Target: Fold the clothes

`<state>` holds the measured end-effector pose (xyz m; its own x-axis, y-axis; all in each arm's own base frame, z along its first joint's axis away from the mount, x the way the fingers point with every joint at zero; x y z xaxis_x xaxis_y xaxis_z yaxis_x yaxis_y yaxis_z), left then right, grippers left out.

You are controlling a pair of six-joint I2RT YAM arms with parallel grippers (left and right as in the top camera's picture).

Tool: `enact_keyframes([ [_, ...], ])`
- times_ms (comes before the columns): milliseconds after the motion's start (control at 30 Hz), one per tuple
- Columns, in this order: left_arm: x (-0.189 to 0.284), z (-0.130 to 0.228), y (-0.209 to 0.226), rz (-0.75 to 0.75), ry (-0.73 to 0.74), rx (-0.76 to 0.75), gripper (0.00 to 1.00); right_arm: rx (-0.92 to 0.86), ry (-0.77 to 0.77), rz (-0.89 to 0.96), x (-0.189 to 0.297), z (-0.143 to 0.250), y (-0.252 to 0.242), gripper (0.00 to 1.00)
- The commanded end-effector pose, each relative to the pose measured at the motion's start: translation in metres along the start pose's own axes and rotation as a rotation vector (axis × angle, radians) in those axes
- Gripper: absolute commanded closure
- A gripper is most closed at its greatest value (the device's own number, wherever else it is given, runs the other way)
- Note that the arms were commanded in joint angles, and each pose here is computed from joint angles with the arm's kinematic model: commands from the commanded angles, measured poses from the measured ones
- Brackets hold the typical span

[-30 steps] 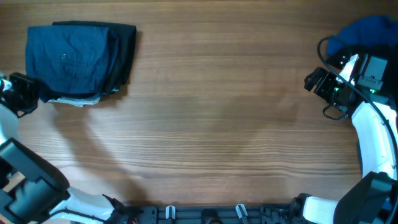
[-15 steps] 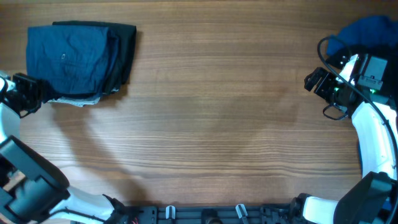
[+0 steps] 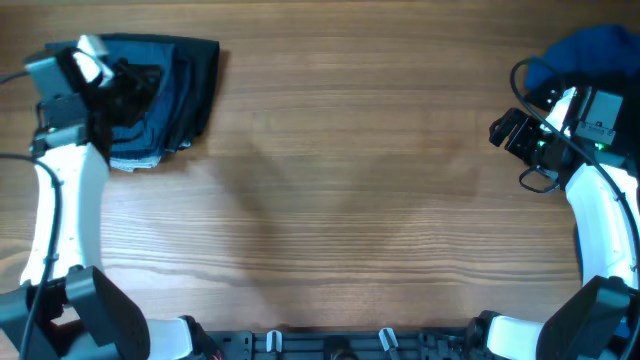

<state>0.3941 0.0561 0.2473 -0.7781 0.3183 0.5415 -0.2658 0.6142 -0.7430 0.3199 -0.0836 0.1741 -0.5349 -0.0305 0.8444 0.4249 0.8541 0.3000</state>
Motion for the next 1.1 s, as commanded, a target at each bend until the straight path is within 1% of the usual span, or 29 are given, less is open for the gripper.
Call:
enact_keyframes([
  [0,-0.013,0.012,-0.008,-0.076,-0.032,-0.033,0.49,-0.005,-0.007,0.018,-0.001,-0.002,-0.001,0.0],
  [33,-0.015,0.015,-0.011,-0.083,-0.03,-0.042,0.34,-0.005,-0.007,0.018,-0.001,-0.002,-0.001,0.0],
  [67,-0.016,0.017,-0.013,-0.087,-0.029,-0.046,0.27,-0.005,-0.007,0.018,-0.001,-0.002,-0.001,0.0],
  [133,-0.019,0.021,-0.016,-0.087,-0.023,-0.057,0.02,-0.005,-0.007,0.018,-0.001,-0.002,-0.001,0.0],
  [233,-0.02,0.024,-0.019,-0.083,-0.015,-0.062,0.0,-0.005,-0.007,0.018,-0.001,-0.002,-0.001,0.0],
  [1067,-0.02,0.024,-0.019,-0.082,-0.015,-0.063,0.0,-0.004,-0.008,0.018,-0.001,-0.002,-0.001,0.0],
])
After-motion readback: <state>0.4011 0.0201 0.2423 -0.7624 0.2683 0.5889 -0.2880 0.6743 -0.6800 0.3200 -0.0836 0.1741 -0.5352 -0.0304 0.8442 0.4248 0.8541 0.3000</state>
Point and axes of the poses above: each gripper's point midway between its finger pads, its own x axis back along the fingers, its own y axis along the line the jaws close on, z = x × y, the point moved 7 cm from there along x, back along the fingers, and after that the axes turned 1 degree about -x, right-handed, at the moved point
